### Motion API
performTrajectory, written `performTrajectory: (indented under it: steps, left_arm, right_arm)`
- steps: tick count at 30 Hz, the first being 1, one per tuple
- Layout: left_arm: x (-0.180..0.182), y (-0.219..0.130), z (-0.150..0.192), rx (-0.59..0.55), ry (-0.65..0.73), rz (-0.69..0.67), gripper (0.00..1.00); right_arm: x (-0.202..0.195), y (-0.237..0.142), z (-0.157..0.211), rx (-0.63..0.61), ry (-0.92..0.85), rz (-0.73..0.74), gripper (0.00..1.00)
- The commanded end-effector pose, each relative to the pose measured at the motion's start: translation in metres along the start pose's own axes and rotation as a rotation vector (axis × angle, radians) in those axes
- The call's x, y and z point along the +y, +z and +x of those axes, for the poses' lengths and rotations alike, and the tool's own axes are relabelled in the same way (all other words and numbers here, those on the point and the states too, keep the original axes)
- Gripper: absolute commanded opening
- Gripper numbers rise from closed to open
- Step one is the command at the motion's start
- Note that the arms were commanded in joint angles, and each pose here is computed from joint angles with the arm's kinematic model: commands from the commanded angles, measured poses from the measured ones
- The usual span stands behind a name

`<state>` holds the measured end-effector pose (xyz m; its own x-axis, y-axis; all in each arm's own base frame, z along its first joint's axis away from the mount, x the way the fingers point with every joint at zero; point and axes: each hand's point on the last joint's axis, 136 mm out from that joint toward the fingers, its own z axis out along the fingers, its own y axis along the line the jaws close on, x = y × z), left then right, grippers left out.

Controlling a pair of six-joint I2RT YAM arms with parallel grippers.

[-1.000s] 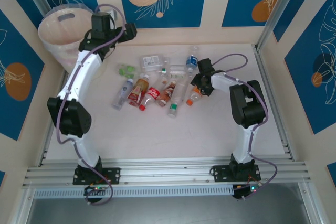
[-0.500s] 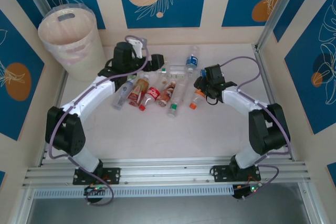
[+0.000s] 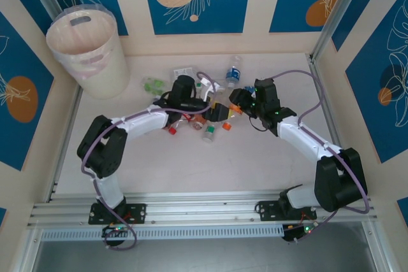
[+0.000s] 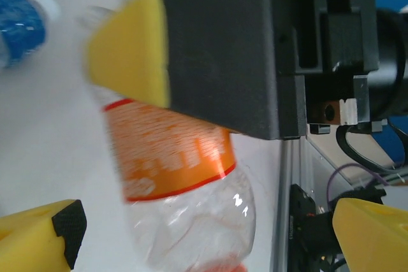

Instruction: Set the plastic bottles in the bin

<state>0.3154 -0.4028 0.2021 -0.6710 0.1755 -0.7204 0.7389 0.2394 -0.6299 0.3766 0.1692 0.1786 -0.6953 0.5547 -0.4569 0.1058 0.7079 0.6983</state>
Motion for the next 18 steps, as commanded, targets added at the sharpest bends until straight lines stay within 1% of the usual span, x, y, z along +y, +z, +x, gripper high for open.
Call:
performTrajectory:
  steps: [1,2,5,7,9,14,18]
  left_arm:
    - [-0.009,0.012,0.005,-0.001,0.084,0.051,1.00]
    - [-0.006,0.016,0.009,0.005,0.092,0.031,1.00]
    - [0.015,0.023,0.018,0.024,0.105,-0.126,0.99]
    - [0.020,0.024,0.020,0.036,0.122,-0.166,0.93]
    - [0.026,0.022,0.016,0.019,0.118,-0.207,0.87]
    - [0.033,0.024,0.018,0.028,0.103,-0.233,0.67]
    - [0.029,0.026,0.020,0.037,0.079,-0.202,0.58]
  right_arm:
    - [0.026,-0.003,0.004,0.039,0.052,-0.104,0.45]
    - [0.028,-0.002,0.005,0.047,0.056,-0.107,0.45]
    - [0.036,-0.001,0.008,0.065,0.055,-0.119,0.45]
    - [0.040,-0.001,0.010,0.077,0.048,-0.121,0.46]
    - [0.045,-0.001,0.013,0.087,0.042,-0.129,0.46]
    - [0.052,-0.004,0.016,0.101,0.042,-0.151,0.47]
    - [0.057,-0.006,0.015,0.105,0.033,-0.165,0.51]
